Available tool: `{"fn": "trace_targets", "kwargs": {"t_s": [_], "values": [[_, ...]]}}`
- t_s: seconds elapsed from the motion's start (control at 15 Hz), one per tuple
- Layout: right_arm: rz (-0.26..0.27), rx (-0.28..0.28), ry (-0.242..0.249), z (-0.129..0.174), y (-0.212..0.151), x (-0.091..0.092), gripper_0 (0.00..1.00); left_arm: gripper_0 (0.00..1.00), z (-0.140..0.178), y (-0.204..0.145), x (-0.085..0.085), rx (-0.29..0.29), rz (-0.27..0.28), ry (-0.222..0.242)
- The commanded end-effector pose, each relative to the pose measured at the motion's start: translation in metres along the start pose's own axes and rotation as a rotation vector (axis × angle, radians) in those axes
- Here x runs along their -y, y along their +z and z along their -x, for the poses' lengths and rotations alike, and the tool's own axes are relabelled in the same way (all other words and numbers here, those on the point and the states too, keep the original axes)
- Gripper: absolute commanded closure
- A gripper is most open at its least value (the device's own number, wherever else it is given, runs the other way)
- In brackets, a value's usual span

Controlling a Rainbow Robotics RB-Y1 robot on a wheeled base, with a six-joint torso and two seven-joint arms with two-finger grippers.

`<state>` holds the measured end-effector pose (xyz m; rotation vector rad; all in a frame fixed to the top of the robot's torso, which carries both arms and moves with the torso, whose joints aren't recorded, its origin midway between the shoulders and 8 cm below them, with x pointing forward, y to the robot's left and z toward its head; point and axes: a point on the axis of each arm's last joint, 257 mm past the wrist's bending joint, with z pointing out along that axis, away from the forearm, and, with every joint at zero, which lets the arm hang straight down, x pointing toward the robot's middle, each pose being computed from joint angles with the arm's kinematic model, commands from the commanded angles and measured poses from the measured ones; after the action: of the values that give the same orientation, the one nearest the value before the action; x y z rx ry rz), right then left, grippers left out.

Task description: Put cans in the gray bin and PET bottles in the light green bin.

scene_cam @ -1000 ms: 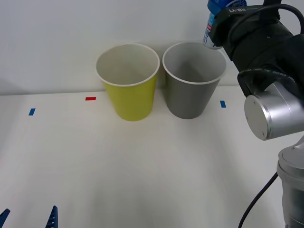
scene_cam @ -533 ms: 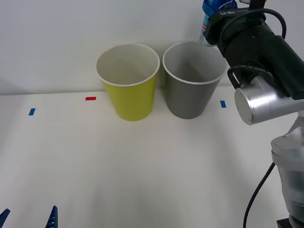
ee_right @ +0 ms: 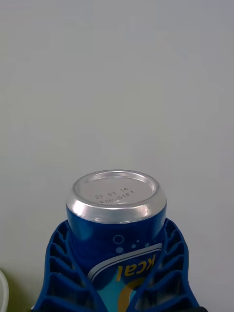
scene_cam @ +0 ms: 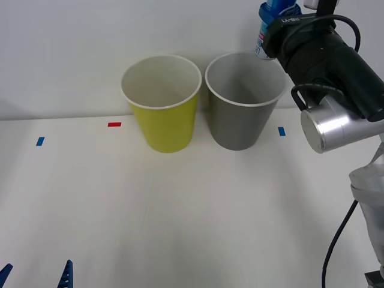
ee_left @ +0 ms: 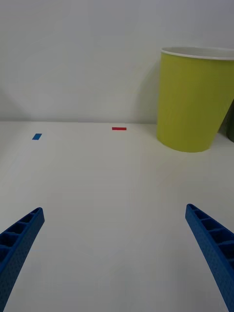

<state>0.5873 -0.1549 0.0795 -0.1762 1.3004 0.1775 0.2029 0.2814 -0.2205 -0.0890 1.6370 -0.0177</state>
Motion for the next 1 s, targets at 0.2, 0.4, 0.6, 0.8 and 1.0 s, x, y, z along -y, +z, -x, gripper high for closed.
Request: {"fn": "trace_targets", "kwargs": {"t_s": [0.2, 0.4, 0.6, 0.8, 1.0], "values": [[0.006, -0.001, 0.007, 0.001, 0.006, 0.004, 1.0, 0.0, 0.0, 0.0, 0.0, 0.0, 0.0, 0.0], [0.024, -0.018, 0.004, -0.01, 0.015, -0.005, 1.0, 0.0, 0.0, 0.0, 0.0, 0.0, 0.0, 0.0], [0.039, -0.024, 0.002, -0.019, 0.018, -0.012, 1.0, 0.0, 0.0, 0.0, 0.0, 0.0, 0.0, 0.0], [0.044, -0.024, 0.011, -0.019, 0.018, -0.015, 1.0, 0.0, 0.0, 0.0, 0.0, 0.0, 0.0, 0.0], [0.047, -0.02, 0.009, -0.018, 0.017, -0.017, 0.18, 0.0, 0.0, 0.0, 0.0, 0.0, 0.0, 0.0]]}}
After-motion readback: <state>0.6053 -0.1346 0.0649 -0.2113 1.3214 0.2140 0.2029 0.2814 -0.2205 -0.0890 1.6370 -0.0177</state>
